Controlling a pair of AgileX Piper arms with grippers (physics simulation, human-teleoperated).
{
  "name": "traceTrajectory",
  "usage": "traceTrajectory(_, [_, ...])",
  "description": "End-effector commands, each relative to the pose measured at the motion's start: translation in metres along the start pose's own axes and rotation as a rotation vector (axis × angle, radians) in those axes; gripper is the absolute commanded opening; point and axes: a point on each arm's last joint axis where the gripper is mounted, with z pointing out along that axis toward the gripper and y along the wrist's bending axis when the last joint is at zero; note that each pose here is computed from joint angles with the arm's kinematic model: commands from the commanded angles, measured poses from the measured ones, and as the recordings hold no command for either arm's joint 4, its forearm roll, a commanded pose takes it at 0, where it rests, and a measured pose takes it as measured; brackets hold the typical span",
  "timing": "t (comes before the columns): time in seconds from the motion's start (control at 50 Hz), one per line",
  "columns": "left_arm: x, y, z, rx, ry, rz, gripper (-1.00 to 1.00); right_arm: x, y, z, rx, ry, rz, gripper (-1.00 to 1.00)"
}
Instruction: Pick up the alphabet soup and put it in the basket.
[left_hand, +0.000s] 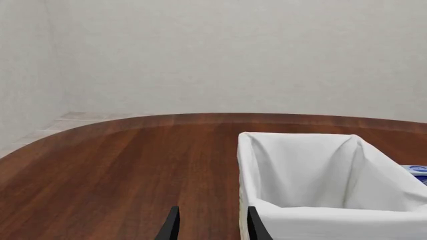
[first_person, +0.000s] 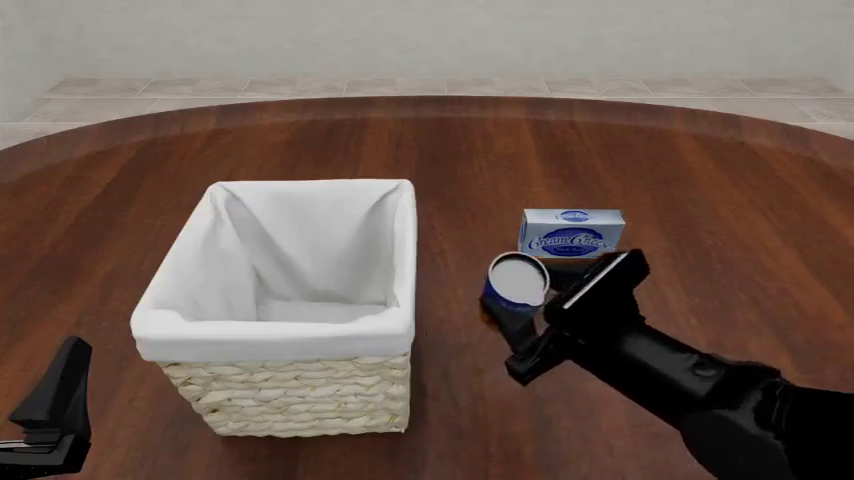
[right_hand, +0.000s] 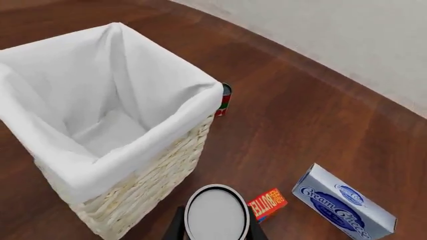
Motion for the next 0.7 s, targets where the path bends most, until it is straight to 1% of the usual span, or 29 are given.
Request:
traceTrajectory(0.02, [0.000,0.000,0.000,0.000,0.000,0.000,1.00,-0.019,-0.006,-0.012,0.019,-0.041,0.013,-1.00])
traceTrajectory(0.16, [0.000,0.000,0.000,-0.003,-0.005,0.005,1.00,-0.029,-0.009,-0.017,0.026,-0.058,0.010,-1.00])
traceTrajectory(0.2, [0.000,0.000,0.000,-0.003,-0.005,0.005,1.00,-0.029,-0.009,-0.017,0.026,-0.058,0.010,-1.00])
traceTrajectory(0.36, [0.000,0.000,0.000,-0.002,-0.005,0.004,1.00,-0.045,-0.013,-0.024,0.036,-0.077,0.000,-1.00])
traceTrajectory(0.5, [0.000,0.000,0.000,-0.003,-0.006,0.003,1.00,-0.053,-0.015,-0.024,0.036,-0.079,-0.002,-1.00])
traceTrajectory(0.62, [0.000,0.000,0.000,-0.003,-0.006,0.003,1.00,-0.064,-0.015,-0.027,0.030,-0.089,-0.009,-1.00])
traceTrajectory(0.66, [-0.001,0.000,0.000,-0.004,-0.006,0.003,1.00,-0.068,-0.016,-0.029,0.035,-0.096,-0.022,-1.00])
traceTrajectory(0.7, [0.000,0.000,0.000,-0.004,-0.005,0.004,1.00,-0.073,-0.016,-0.029,0.029,-0.096,-0.014,-1.00])
